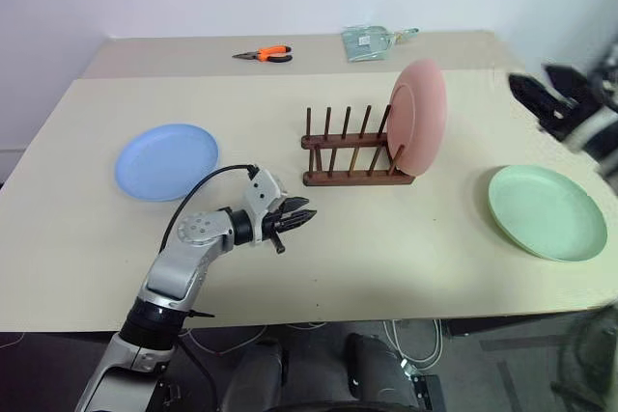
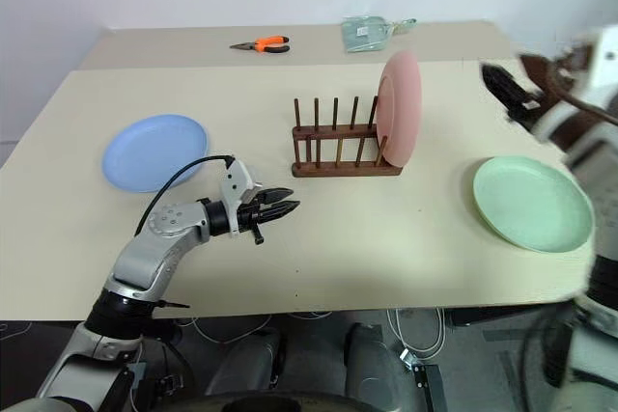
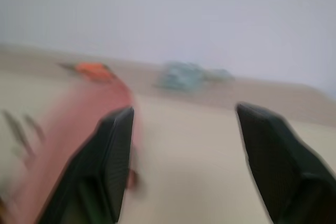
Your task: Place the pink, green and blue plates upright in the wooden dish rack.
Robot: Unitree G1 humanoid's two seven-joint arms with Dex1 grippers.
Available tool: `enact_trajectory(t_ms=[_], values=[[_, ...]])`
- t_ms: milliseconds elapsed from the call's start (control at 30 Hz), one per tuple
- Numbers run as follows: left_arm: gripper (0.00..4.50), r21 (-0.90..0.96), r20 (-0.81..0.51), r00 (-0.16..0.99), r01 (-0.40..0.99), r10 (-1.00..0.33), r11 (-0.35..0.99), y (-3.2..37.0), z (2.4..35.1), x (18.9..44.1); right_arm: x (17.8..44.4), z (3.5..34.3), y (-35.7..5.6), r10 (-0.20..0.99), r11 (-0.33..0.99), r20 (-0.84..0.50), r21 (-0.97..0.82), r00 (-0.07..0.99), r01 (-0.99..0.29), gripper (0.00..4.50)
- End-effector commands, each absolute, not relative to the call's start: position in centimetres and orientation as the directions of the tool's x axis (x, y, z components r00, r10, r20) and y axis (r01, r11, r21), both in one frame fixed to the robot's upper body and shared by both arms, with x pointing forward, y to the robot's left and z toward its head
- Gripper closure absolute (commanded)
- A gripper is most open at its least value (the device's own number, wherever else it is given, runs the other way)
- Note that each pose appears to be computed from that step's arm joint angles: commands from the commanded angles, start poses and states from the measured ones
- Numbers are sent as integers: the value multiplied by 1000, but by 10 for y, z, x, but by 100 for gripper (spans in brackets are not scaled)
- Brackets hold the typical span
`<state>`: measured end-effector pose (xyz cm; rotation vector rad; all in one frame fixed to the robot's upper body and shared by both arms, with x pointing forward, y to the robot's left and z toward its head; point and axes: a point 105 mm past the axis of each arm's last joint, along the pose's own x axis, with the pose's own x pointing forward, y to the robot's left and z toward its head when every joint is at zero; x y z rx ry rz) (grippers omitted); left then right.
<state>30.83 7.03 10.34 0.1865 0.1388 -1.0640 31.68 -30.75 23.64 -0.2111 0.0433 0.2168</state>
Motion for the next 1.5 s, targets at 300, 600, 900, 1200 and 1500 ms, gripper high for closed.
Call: enact_trajectory(t_ms=[300, 600, 900, 1200, 1500], values=[[325, 132, -197, 413, 910, -889, 394, 54, 110, 308, 289, 115, -314, 62, 846, -512, -429, 857, -317, 29], [325, 141, -209, 421, 906, -883, 399, 58, 108, 306, 299, 116, -324, 8, 835, -482, -478, 876, -271, 445], [325, 144, -203, 408, 912, -890, 384, 59, 108, 300, 332, 323, -255, 271, 884, 361, -461, 892, -82, 449], [325, 164, -147, 454, 887, -879, 431, 70, 109, 304, 290, 348, -122, 732, 559, 442, 47, 518, -828, 449], [325, 174, -156, 476, 876, -866, 450, 76, 107, 304, 327, 313, -105, 706, 486, 352, 389, 614, -782, 449]])
